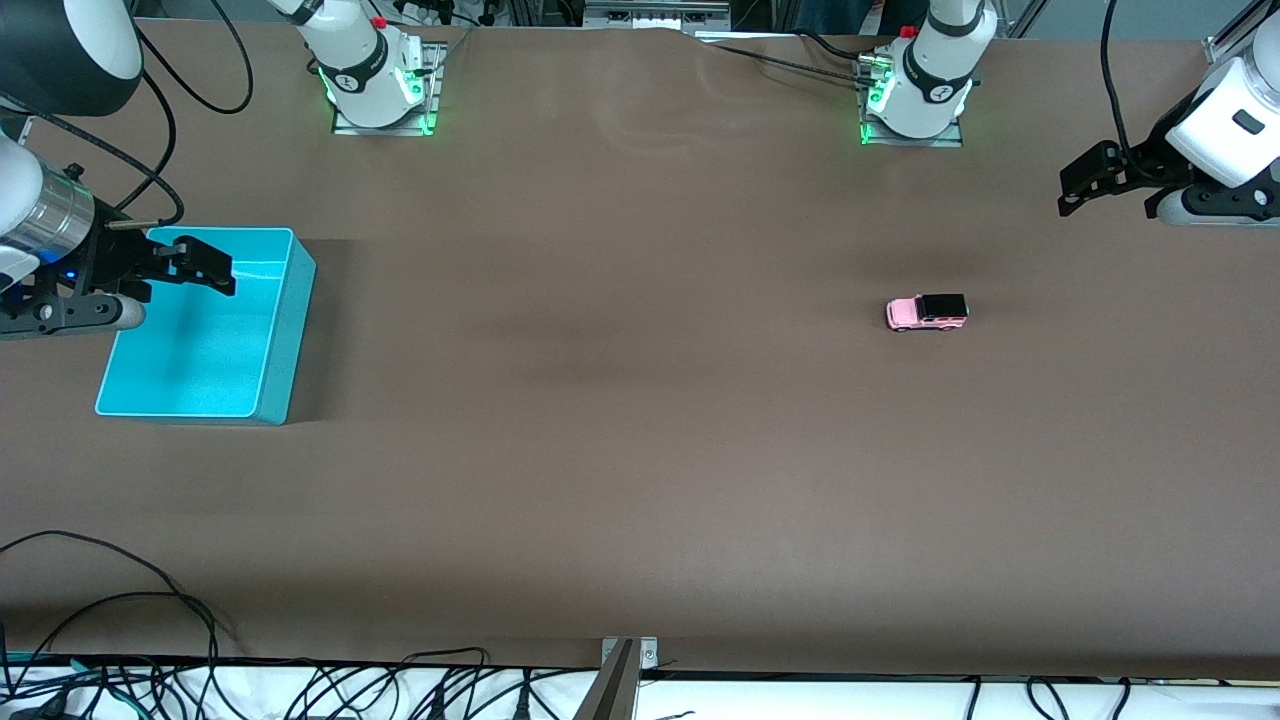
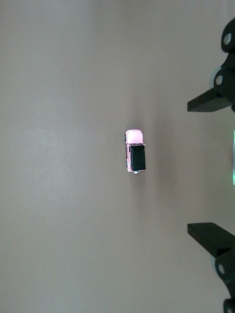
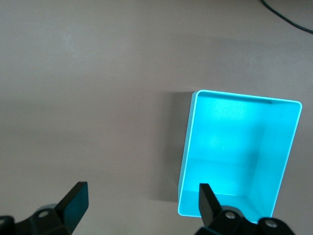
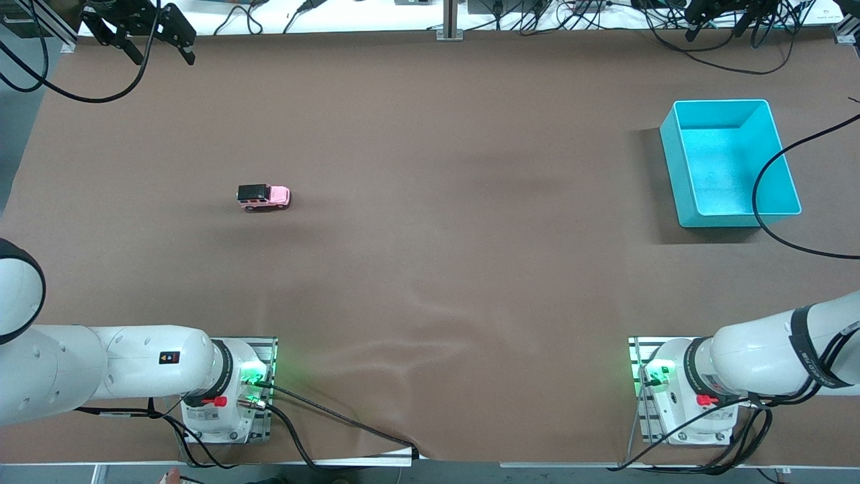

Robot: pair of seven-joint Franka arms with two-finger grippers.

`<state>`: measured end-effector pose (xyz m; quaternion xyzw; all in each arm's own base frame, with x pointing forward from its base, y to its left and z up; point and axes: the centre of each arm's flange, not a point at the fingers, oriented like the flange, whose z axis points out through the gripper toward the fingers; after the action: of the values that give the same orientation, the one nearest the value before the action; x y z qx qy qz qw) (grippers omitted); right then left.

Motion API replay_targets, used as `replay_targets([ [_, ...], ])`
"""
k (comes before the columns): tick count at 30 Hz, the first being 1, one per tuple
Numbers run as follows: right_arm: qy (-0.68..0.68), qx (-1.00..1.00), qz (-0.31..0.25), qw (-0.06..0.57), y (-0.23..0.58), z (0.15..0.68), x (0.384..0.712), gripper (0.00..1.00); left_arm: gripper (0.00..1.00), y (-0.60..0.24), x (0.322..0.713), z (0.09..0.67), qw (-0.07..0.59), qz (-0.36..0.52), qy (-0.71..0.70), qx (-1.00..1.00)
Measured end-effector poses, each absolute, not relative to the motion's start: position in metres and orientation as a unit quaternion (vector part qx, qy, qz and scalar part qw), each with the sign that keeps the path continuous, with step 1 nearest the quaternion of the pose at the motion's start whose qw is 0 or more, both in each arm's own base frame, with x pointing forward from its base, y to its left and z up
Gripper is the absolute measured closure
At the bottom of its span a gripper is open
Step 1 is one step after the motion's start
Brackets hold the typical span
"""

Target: Wind and store pink jeep toy

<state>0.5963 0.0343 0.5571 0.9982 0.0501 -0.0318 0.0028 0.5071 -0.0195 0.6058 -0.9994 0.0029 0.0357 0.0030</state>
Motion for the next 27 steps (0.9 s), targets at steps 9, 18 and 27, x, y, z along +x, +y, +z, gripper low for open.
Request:
replay_targets([
  [9, 0.048, 0.998, -0.032, 0.003, 0.0321, 0.557, 0.5964, 0.0, 0.0, -0.0193, 0.5071, 0.6058, 0.003, 0.036, 0.003, -0.999],
  [18, 0.046, 0.998, -0.032, 0.003, 0.0301, 0.5569, 0.5966, 0.0, 0.0, -0.0193, 0.5071, 0.6058, 0.003, 0.036, 0.003, -0.999],
  [27, 0.043, 0.999, -0.032, 0.003, 0.0266, 0.5569, 0.5969, 0.0, 0.0, -0.0192, 0.5071, 0.6059, 0.003, 0.036, 0.003, -0.999],
])
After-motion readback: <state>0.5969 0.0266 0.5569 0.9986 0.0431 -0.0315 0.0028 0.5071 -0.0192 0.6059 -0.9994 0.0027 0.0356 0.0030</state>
